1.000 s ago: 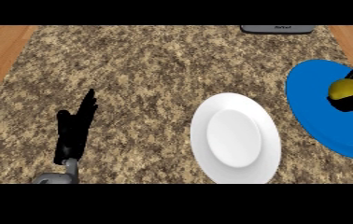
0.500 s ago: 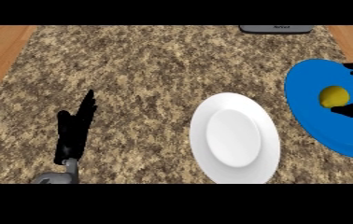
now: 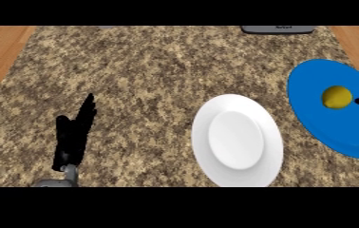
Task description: Pick the lemon from the plate and place it in the plate
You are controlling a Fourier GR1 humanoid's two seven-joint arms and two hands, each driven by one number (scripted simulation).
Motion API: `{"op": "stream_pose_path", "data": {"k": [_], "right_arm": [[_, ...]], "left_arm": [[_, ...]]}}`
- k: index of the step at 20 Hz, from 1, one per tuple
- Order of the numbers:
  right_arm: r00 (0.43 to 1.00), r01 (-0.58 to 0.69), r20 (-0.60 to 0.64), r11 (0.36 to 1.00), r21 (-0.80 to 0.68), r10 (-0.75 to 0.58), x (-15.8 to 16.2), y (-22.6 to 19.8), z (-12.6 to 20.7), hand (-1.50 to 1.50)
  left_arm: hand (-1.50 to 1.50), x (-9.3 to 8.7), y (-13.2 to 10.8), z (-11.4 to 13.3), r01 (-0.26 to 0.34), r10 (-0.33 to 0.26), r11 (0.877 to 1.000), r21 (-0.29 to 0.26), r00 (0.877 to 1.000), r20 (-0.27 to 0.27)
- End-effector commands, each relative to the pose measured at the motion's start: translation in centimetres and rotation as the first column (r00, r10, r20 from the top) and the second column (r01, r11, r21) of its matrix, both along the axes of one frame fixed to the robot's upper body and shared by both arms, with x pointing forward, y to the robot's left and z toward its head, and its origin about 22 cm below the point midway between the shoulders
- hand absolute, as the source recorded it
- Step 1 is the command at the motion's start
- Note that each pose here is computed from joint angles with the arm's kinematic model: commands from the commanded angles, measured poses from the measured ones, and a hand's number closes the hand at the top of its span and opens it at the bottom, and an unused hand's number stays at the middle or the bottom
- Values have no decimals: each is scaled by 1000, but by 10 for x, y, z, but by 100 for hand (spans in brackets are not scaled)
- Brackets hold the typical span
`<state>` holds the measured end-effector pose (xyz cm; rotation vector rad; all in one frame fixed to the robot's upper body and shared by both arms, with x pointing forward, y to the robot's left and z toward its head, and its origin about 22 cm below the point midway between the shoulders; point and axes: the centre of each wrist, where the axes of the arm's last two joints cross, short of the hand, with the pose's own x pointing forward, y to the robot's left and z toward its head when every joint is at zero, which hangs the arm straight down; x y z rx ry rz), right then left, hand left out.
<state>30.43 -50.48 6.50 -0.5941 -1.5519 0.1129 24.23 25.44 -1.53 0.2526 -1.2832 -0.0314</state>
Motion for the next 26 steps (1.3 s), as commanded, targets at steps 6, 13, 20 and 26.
{"op": "stream_pose_path", "data": {"k": [6,13,20,26], "right_arm": [[995,-68,78,988,137,58,-41,-34,-22,-150],[991,-98,102,990,105,88,-37,-28,-28,-150],[999,-8,45,997,72,4,-37,-29,-32,-150],[999,20,28,999,25,-21,-35,-18,-42,-150]], "left_arm": [[0,-3,6,3,-4,4,1000,-9,1000,4],[0,11,-10,1,17,-17,1000,-2,1000,8],[0,15,-17,10,12,-12,1000,-2,1000,20],[0,14,-9,6,-1,1,1000,12,1000,10]]}}
